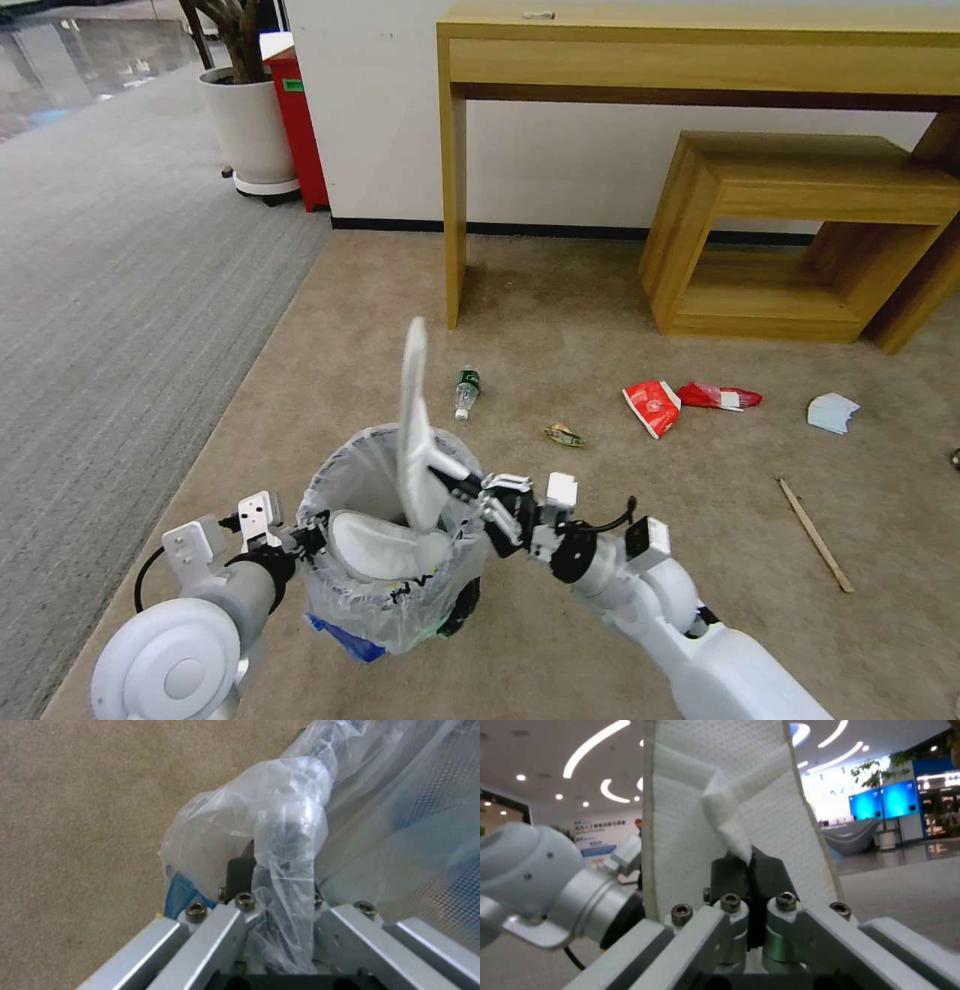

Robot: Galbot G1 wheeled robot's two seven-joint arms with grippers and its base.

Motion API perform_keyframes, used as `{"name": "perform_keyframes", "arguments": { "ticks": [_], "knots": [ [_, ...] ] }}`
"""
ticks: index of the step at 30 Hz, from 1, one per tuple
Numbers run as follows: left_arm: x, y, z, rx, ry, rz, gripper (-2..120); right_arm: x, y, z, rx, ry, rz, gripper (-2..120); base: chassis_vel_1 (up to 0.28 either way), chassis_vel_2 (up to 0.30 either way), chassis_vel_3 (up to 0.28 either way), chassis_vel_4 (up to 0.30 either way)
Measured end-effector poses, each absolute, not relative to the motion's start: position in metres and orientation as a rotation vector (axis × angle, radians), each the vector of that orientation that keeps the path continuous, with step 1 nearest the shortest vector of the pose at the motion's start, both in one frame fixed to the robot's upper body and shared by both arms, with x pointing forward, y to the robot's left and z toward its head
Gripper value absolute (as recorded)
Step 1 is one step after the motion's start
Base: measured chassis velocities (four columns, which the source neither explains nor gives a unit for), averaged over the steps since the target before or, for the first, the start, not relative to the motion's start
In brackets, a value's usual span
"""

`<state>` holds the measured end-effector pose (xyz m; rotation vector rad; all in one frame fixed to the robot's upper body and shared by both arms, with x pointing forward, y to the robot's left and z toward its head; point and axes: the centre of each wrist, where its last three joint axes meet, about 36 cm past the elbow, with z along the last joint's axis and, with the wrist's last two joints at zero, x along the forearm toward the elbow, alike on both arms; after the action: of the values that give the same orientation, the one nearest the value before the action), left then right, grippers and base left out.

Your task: Pick up the trash bin and place the garbage on the floor into it.

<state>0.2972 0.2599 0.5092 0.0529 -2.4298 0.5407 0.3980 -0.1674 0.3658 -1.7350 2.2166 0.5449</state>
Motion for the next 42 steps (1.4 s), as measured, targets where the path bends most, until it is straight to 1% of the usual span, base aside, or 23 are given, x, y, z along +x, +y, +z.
{"name": "perform_keyframes", "arguments": {
  "ticks": [7,9,10,12,13,14,17,18,20,21,22,25,26,27,28,29,31,32,33,34,35,40,42],
  "knots": [
    [0.295,0.257,0.511,0.041,-2.431,0.550,0,0.403,-0.169,0.364,-1.709,2.268,0.508,1,0.000,0.000,0.000,0.000],
    [0.295,0.256,0.512,0.039,-2.433,0.551,0,0.403,-0.169,0.364,-1.702,2.288,0.494,9,0.000,0.000,0.000,0.000],
    [0.295,0.256,0.512,0.039,-2.433,0.551,0,0.403,-0.169,0.364,-1.702,2.288,0.494,9,0.000,0.000,0.000,0.000],
    [0.294,0.256,0.513,0.038,-2.435,0.551,0,0.403,-0.171,0.364,-1.695,2.304,0.484,21,0.000,0.000,0.000,0.000],
    [0.293,0.257,0.514,0.040,-2.437,0.551,0,0.403,-0.173,0.365,-1.694,2.308,0.479,24,0.000,0.000,0.000,0.000],
    [0.293,0.257,0.514,0.040,-2.437,0.551,0,0.403,-0.173,0.365,-1.694,2.308,0.479,24,0.000,0.000,0.000,0.000],
    [0.293,0.261,0.516,0.060,-2.448,0.546,0,0.401,-0.181,0.368,-1.693,2.318,0.447,39,0.000,0.000,0.000,0.000],
    [0.293,0.261,0.516,0.060,-2.448,0.546,0,0.401,-0.181,0.368,-1.693,2.318,0.447,39,0.000,0.000,0.000,0.000],
    [0.294,0.265,0.517,0.075,-2.457,0.545,0,0.400,-0.186,0.370,-1.686,2.324,0.434,47,0.000,0.000,0.000,0.000],
    [0.295,0.270,0.519,0.091,-2.467,0.546,0,0.398,-0.190,0.371,-1.678,2.328,0.426,54,0.000,0.000,0.000,0.000],
    [0.295,0.270,0.519,0.091,-2.467,0.546,0,0.398,-0.190,0.371,-1.678,2.328,0.426,54,0.000,0.000,0.000,0.000],
    [0.301,0.284,0.523,0.142,-2.494,0.538,0,0.394,-0.199,0.376,-1.605,2.373,0.412,68,0.000,0.000,0.000,0.000],
    [0.301,0.284,0.523,0.142,-2.494,0.538,0,0.394,-0.199,0.376,-1.605,2.373,0.412,68,0.000,0.000,0.000,0.000],
    [0.302,0.288,0.524,0.157,-2.502,0.534,0,0.393,-0.201,0.377,-1.569,2.400,0.407,70,0.000,0.000,0.000,0.000],
    [0.304,0.293,0.526,0.177,-2.512,0.529,0,0.391,-0.203,0.379,-1.498,2.450,0.400,78,0.000,0.000,0.000,0.000],
    [0.304,0.293,0.526,0.177,-2.512,0.529,0,0.391,-0.203,0.379,-1.498,2.450,0.400,78,0.000,0.000,0.000,0.000],
    [0.307,0.303,0.528,0.222,-2.529,0.520,0,0.390,-0.206,0.382,-1.292,2.572,0.407,88,0.000,0.000,0.000,0.000],
    [0.307,0.303,0.528,0.222,-2.529,0.520,0,0.390,-0.206,0.382,-1.292,2.572,0.407,88,0.000,0.000,0.000,0.000],
    [0.308,0.310,0.529,0.260,-2.537,0.513,0,0.389,-0.208,0.383,-1.137,2.641,0.428,95,0.000,0.000,0.000,0.000],
    [0.310,0.316,0.528,0.296,-2.541,0.505,0,0.390,-0.213,0.384,-1.034,2.681,0.422,98,0.000,0.000,0.000,0.000],
    [0.310,0.321,0.527,0.326,-2.540,0.502,0,0.389,-0.220,0.384,-0.961,2.705,0.404,100,0.000,0.000,0.000,0.000],
    [0.311,0.330,0.526,0.383,-2.548,0.492,0,0.386,-0.236,0.380,-0.821,2.758,0.343,100,0.000,0.000,0.000,0.000],
    [0.312,0.340,0.533,0.439,-2.573,0.519,0,0.383,-0.249,0.376,-0.645,2.820,0.304,100,0.000,0.000,0.000,0.000]
  ]
}}
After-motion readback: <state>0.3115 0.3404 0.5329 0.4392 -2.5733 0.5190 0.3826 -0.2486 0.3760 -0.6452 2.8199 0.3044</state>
